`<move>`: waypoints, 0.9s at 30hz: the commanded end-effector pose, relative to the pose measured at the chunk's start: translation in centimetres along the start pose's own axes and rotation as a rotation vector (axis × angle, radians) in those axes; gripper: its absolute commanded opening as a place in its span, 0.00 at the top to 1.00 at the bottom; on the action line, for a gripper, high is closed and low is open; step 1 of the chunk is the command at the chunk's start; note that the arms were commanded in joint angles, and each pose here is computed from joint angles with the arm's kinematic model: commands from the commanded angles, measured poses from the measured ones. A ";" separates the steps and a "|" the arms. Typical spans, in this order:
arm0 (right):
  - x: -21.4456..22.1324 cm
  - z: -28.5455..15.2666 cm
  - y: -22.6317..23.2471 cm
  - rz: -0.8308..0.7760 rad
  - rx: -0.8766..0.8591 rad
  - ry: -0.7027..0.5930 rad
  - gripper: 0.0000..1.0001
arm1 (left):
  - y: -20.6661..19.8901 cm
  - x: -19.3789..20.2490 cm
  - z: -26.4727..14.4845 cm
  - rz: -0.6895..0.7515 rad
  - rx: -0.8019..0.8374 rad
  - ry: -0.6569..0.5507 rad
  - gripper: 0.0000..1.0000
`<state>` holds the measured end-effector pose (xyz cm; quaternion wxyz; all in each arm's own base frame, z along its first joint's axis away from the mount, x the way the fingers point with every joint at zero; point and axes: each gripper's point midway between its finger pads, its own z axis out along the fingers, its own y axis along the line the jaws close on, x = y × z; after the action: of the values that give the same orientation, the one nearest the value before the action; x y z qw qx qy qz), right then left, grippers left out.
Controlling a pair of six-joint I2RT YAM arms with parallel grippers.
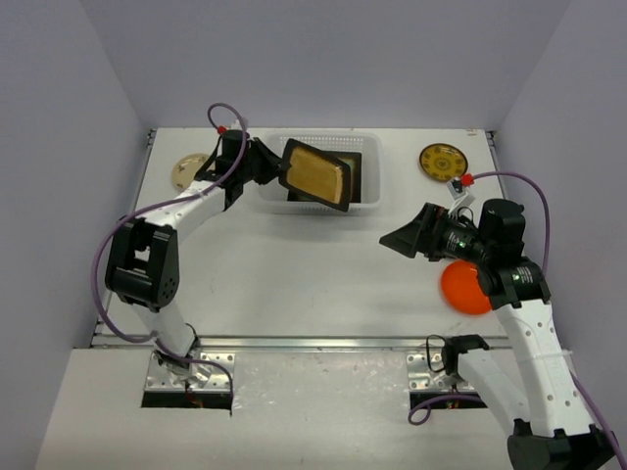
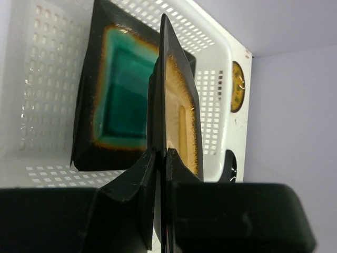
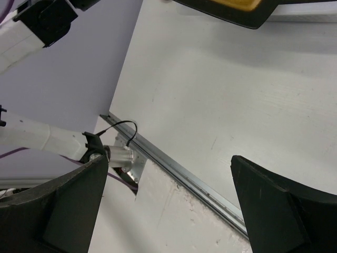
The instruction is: Place the plates into the plastic bin on the countertop
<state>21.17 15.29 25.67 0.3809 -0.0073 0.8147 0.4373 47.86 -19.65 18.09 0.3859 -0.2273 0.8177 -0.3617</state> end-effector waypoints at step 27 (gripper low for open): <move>0.0 0.8 -1.2 -0.036 0.017 0.013 0.01 | -6.1 -6.7 3.2 -0.201 0.411 -0.330 1.00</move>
<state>21.52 15.20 24.05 0.3643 -0.0083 0.8271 0.4279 53.90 -20.42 16.07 0.4363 -0.2992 0.7276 -0.4367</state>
